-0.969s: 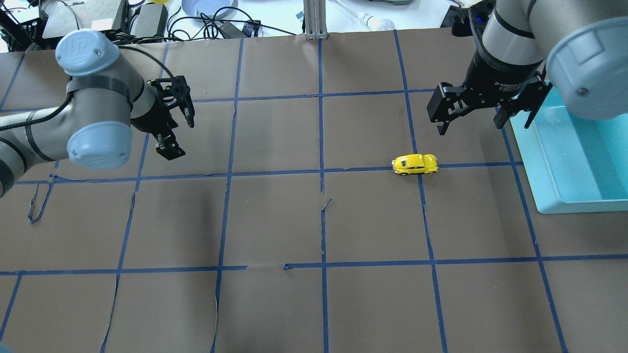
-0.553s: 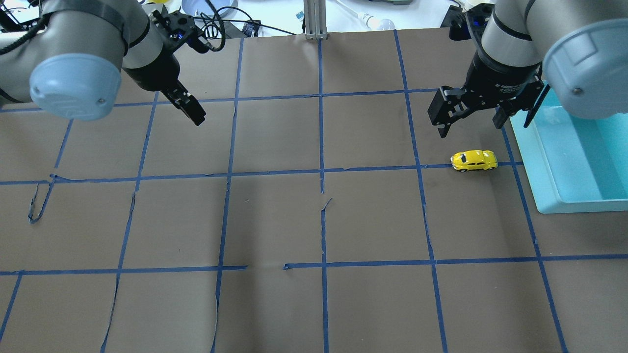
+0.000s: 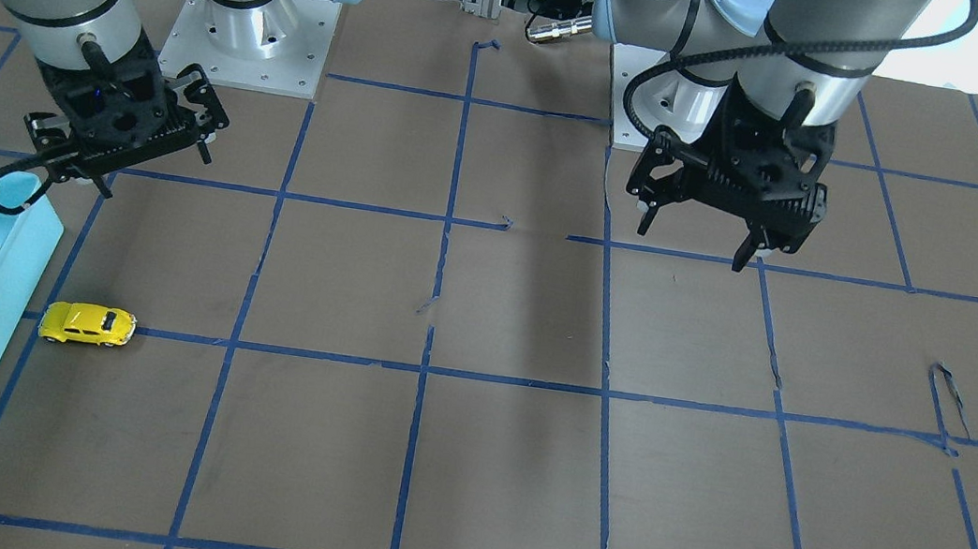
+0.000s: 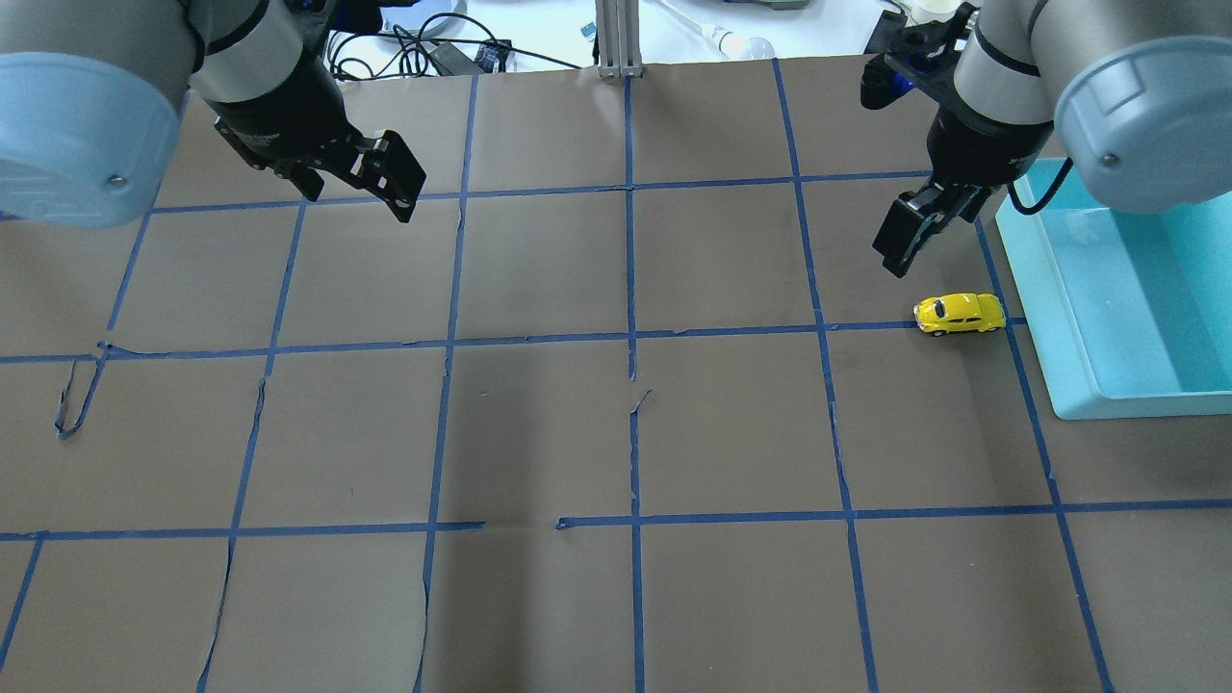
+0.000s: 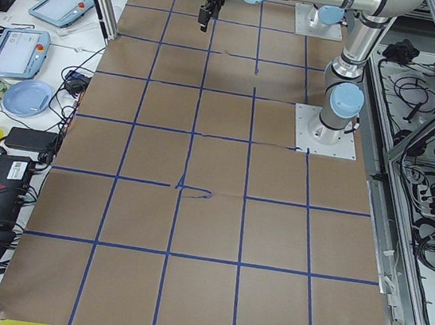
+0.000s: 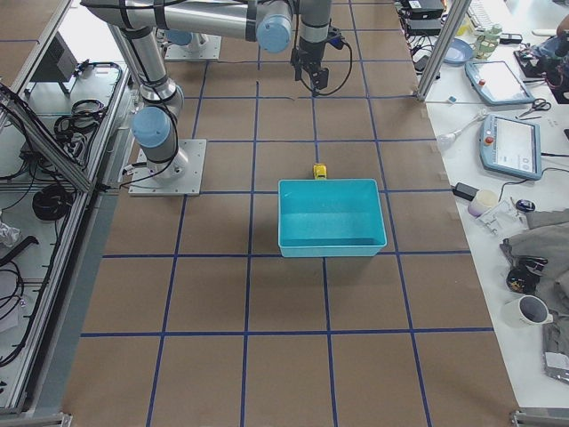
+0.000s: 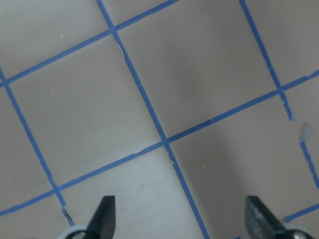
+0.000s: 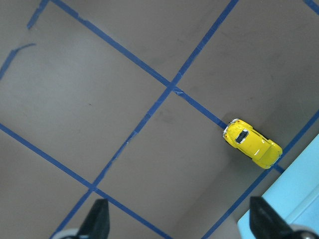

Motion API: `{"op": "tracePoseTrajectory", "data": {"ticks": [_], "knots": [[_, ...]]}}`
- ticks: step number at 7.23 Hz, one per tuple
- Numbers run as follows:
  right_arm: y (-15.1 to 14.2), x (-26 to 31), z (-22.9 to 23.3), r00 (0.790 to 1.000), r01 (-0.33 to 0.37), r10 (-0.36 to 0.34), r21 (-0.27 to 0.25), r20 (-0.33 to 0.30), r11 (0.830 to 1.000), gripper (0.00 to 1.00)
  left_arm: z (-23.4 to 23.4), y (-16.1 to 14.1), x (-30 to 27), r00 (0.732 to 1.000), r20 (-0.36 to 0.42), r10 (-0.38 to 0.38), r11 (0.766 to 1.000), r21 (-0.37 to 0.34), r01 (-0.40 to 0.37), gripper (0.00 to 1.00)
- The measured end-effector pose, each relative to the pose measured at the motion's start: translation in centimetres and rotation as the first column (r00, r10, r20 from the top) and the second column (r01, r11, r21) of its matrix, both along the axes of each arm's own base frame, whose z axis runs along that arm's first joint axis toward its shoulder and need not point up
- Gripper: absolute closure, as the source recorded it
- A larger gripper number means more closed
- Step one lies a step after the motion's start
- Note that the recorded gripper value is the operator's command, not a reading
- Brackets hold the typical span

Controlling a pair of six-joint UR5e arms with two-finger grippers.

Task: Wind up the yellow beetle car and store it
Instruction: 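Lower the right gripper onto the car while the left gripper lifts away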

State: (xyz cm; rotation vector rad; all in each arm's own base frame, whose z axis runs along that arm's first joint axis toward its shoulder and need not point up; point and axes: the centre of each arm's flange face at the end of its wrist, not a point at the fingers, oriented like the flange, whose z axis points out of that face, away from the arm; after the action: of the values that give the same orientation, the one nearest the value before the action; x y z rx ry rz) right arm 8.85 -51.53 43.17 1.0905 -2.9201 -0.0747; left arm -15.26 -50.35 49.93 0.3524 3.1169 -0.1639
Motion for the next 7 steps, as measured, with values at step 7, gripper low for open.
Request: {"op": "tracePoseTrajectory", "data": {"ticks": [7], "knots": [[-4.3, -8.8, -14.7, 0.893, -0.443, 0.441, -0.003, -0.092, 0.896, 0.00, 3.1, 4.2, 1.6, 0.980, 0.027, 0.196, 0.979, 0.050, -0.198, 0.00]]}}
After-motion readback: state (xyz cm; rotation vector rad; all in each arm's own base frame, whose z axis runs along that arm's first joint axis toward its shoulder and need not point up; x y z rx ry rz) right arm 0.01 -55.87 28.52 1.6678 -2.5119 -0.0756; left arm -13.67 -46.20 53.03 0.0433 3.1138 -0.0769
